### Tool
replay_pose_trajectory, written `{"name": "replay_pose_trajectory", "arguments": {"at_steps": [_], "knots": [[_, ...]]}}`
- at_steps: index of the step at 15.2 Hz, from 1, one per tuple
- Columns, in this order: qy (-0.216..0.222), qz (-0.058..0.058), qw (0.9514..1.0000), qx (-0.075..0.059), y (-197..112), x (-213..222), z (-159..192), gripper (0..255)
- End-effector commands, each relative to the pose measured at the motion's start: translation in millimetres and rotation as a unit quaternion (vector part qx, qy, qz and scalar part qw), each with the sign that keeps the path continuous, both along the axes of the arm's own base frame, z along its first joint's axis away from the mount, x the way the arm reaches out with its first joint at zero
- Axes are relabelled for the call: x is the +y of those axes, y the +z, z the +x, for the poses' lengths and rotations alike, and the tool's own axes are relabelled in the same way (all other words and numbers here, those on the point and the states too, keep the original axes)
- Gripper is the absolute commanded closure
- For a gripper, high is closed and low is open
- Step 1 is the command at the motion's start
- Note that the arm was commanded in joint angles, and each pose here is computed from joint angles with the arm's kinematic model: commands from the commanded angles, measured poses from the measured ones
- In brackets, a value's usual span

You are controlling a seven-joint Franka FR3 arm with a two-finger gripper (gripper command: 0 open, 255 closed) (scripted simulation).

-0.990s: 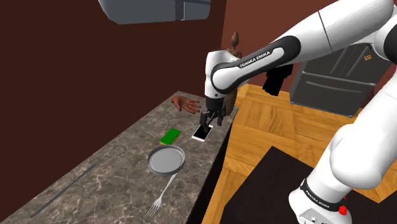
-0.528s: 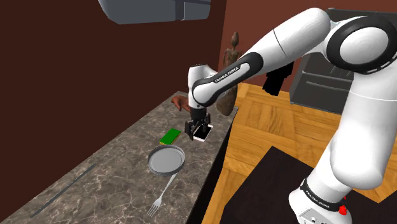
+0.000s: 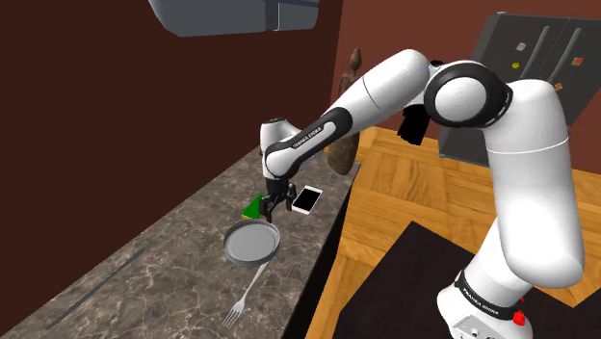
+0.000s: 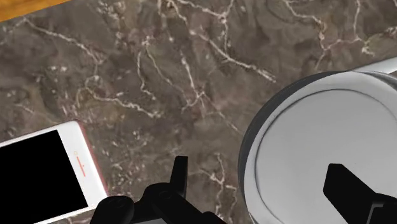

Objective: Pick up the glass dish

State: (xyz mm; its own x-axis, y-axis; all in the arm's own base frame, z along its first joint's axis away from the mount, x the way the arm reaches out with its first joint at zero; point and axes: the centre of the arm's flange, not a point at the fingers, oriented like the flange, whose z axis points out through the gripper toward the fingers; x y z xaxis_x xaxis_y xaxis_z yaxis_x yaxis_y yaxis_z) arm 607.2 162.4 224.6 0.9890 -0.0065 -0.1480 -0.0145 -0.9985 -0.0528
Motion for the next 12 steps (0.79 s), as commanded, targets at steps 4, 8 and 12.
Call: {"name": "replay_pose_trajectory", "arguments": {"at_steps": [4,8,12], "knots": [[0.002,-0.002,1.0000,0.000,-33,10,20,0],[0.002,-0.002,1.0000,0.000,-54,10,20,0],[0.002,-0.002,1.0000,0.000,-62,9,20,255]]}}
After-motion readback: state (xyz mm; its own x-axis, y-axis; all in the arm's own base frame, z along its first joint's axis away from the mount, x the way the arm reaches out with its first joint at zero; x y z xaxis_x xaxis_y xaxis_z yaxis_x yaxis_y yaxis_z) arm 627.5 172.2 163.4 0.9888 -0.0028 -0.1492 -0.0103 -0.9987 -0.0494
